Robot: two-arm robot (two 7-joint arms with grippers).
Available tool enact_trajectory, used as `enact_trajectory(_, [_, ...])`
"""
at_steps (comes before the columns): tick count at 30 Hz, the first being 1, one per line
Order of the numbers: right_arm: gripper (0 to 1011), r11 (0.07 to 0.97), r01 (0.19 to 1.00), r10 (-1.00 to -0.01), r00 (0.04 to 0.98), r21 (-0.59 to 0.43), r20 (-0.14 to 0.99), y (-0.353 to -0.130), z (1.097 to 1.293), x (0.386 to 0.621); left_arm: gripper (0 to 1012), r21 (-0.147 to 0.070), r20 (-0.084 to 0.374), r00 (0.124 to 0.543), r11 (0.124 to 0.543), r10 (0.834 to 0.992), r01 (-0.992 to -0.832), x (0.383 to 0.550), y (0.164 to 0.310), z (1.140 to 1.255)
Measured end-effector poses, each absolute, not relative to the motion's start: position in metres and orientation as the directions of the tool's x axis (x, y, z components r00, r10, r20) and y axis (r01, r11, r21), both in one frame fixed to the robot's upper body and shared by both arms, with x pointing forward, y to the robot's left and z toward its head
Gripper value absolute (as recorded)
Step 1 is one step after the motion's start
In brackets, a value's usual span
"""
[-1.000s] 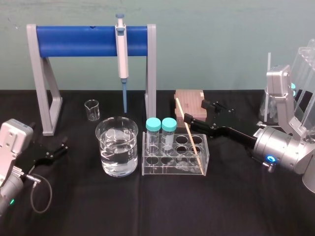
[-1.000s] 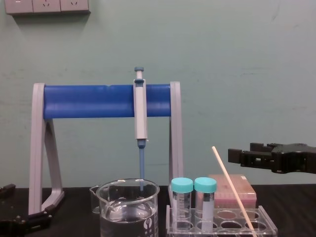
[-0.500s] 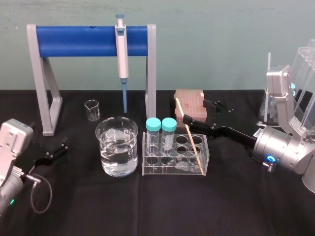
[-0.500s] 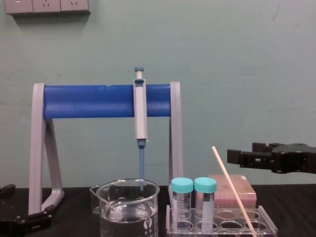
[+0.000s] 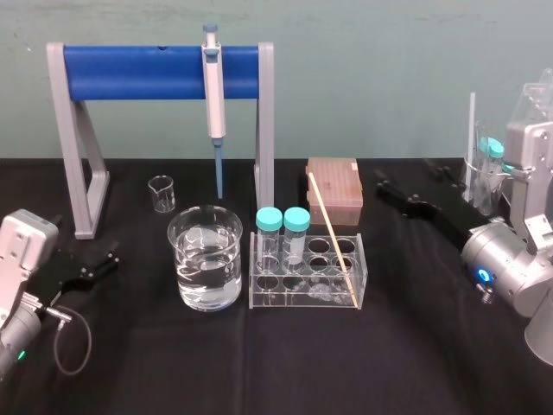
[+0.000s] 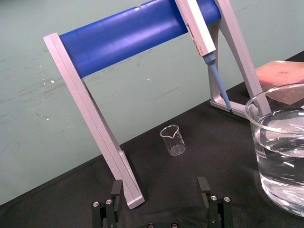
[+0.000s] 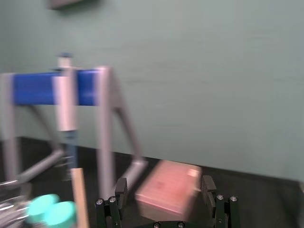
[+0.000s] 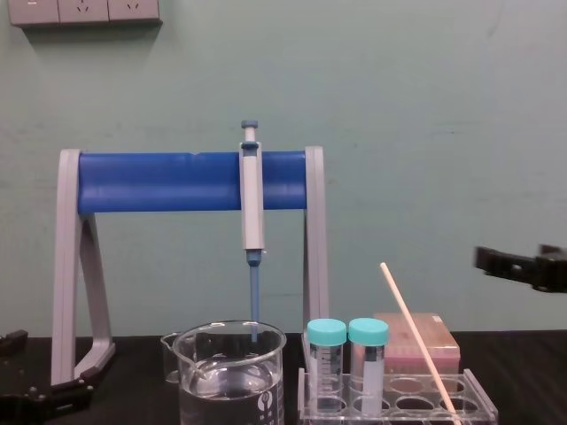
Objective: Hold the thermometer with one hand and immerse one end into the beaker, then reinsert it into the test tube rack.
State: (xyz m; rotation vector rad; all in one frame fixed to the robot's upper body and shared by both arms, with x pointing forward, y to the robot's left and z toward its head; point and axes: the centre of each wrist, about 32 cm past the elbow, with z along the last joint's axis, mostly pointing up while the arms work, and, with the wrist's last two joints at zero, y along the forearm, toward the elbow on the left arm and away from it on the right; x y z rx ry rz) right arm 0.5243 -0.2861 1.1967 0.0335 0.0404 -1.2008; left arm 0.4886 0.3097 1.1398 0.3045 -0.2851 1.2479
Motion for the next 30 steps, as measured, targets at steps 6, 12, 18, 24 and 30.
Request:
enact_trajectory(6, [1004, 0.221, 0.973, -0.974, 0.217, -0.064, -0.068, -0.2791, 1.1912, 0.5208, 1004, 0.070, 0.374, 0.292, 0.287, 0.880, -0.955, 0.4886, 0.3097, 1.1398])
enact_trajectory(12, [1004, 0.212, 0.974, -0.975, 0.206, -0.080, -0.079, -0.2787, 1.1902, 0.5212, 1004, 0.070, 0.374, 0.292, 0.287, 0.880, -0.955, 0.4886, 0.3097, 1.1398])
enact_trajectory(18, [1004, 0.213, 0.974, -0.975, 0.208, -0.075, -0.076, -0.2789, 1.1901, 0.5211, 1004, 0.070, 0.374, 0.292, 0.287, 0.880, -0.955, 0.4886, 0.3097, 1.1398])
enact_trajectory(24, [1004, 0.216, 0.974, -0.975, 0.211, -0.072, -0.074, -0.2790, 1.1902, 0.5211, 1004, 0.070, 0.374, 0.292, 0.287, 0.880, -0.955, 0.4886, 0.3097, 1.1398])
enact_trajectory(30, [1004, 0.219, 0.973, -0.974, 0.214, -0.069, -0.073, -0.2790, 1.1904, 0.5211, 1004, 0.070, 0.374, 0.292, 0.287, 0.880, -0.955, 0.4886, 0.3097, 1.1398])
